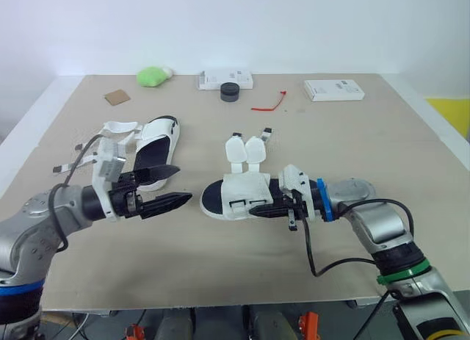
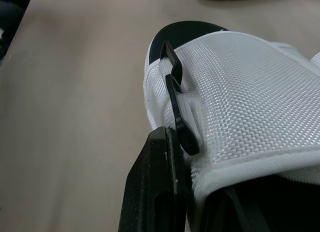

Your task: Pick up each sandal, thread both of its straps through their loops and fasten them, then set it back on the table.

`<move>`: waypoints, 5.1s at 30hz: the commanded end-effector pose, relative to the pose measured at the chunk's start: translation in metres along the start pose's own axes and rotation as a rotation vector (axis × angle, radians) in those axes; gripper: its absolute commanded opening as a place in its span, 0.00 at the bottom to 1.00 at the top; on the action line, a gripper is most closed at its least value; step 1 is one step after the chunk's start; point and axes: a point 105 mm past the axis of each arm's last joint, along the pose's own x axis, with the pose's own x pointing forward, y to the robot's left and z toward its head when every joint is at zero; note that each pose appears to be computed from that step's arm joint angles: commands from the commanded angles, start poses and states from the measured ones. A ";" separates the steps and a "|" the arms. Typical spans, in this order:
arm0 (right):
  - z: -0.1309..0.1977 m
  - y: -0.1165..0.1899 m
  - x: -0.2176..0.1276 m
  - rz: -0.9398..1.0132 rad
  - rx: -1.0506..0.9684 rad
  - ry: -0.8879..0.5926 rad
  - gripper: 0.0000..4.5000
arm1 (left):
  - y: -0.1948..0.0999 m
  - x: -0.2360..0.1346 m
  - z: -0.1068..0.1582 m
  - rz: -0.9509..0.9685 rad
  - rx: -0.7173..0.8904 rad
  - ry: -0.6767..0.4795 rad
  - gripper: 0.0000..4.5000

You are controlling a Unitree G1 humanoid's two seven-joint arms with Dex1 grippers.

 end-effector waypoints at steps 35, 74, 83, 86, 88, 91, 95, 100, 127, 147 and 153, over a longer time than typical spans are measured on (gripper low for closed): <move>-0.030 0.010 -0.019 0.103 0.063 0.095 0.91 | -0.010 0.011 -0.001 -0.079 0.049 0.099 1.00; -0.011 0.022 -0.066 0.014 0.142 0.124 0.99 | -0.002 0.065 -0.044 -0.270 0.210 0.229 1.00; -0.004 0.020 -0.097 -0.043 0.142 0.165 0.99 | -0.012 0.082 -0.037 -0.329 0.204 0.183 1.00; -0.004 0.019 -0.105 -0.078 0.137 0.174 0.99 | -0.012 0.087 -0.040 -0.330 0.206 0.188 1.00; -0.001 0.014 -0.112 -0.123 0.130 0.168 0.99 | -0.011 0.092 -0.043 -0.313 0.215 0.197 1.00; 0.003 0.005 -0.121 -0.186 0.120 0.154 0.99 | -0.010 0.096 -0.044 -0.306 0.205 0.195 1.00; 0.007 -0.001 -0.130 -0.246 0.118 0.135 1.00 | -0.008 0.101 -0.040 -0.291 0.180 0.174 0.82; 0.006 0.000 -0.132 -0.270 0.122 0.131 1.00 | -0.013 0.103 -0.045 -0.317 0.156 0.196 0.25; 0.007 0.009 -0.134 -0.315 0.143 0.116 1.00 | 0.009 0.122 -0.063 -0.214 0.198 0.292 0.01; 0.011 0.010 -0.135 -0.337 0.147 0.114 1.00 | 0.006 0.125 -0.088 -0.238 0.299 0.389 0.01; 0.011 0.013 -0.137 -0.360 0.150 0.113 1.00 | 0.007 0.122 -0.099 -0.250 0.271 0.380 0.01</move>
